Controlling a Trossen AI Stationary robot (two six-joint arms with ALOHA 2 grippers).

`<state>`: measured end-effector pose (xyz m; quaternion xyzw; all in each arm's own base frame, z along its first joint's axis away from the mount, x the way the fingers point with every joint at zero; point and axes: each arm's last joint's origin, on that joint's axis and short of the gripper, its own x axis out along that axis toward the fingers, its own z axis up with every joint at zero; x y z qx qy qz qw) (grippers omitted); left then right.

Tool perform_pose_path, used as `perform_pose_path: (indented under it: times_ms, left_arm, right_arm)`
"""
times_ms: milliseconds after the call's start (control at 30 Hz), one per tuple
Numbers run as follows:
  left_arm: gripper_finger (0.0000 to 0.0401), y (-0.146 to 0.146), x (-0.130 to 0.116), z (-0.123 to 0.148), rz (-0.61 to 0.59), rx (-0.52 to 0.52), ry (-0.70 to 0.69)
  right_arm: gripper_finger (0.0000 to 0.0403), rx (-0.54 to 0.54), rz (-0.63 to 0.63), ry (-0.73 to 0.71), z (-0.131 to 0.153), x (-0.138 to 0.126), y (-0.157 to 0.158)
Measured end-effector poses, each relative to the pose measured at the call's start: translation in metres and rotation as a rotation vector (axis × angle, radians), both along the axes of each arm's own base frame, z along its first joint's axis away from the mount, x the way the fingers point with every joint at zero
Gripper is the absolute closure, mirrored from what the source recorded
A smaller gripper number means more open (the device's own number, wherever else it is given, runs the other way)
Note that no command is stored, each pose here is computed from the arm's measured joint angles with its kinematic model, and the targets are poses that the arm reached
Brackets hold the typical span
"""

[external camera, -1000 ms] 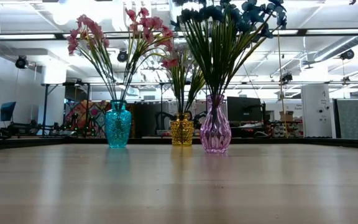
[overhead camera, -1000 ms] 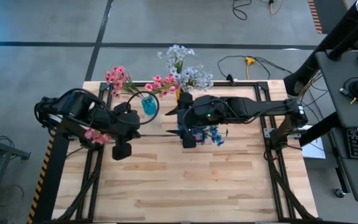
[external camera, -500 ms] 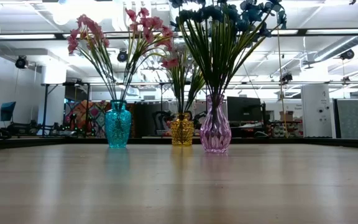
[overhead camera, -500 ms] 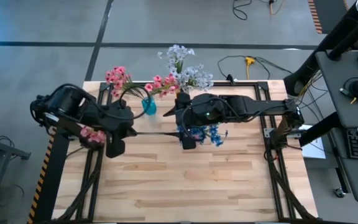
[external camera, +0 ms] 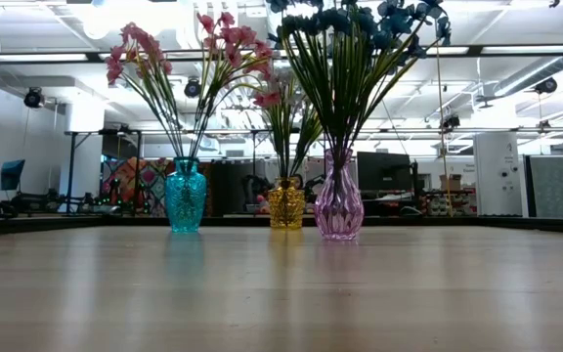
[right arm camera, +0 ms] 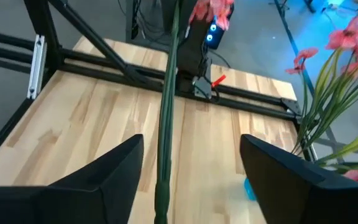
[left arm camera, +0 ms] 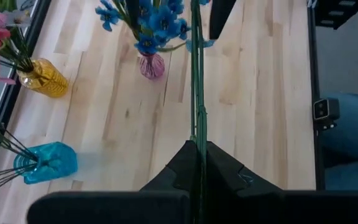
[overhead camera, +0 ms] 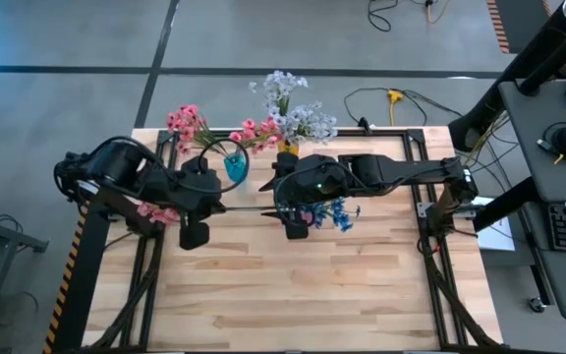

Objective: Sort flowers into vase by color

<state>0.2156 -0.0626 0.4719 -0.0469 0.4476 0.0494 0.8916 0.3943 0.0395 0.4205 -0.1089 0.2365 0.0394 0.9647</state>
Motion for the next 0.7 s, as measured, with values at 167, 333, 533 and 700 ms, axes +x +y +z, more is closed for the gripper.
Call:
perform_pose_path:
  times_ms: [167, 333, 533, 700]
  left_arm:
    - [0.0399, 0.0000, 0.0000, 0.0047, -0.013, -0.001, -0.037]
    - [0.0399, 0.0002, -0.0006, 0.0060, -0.021, 0.004, -0.042]
    - [0.0399, 0.0002, -0.0005, 0.0056, -0.024, 0.008, -0.039]
    - [0.0388, 0.0023, 0.0003, 0.0063, 0.019, 0.073, -0.062]
  right_arm:
    - [0.0181, 0.005, -0.003, 0.014, -0.0032, 0.0003, 0.0000]
    - [0.0225, 0.001, -0.001, 0.015, -0.0035, 0.0003, 0.0000]
    - [0.0273, -0.001, 0.000, 0.017, -0.0037, 0.0002, 0.0000]
    - [0.0322, -0.003, 0.001, 0.025, -0.0045, -0.0001, 0.0000]
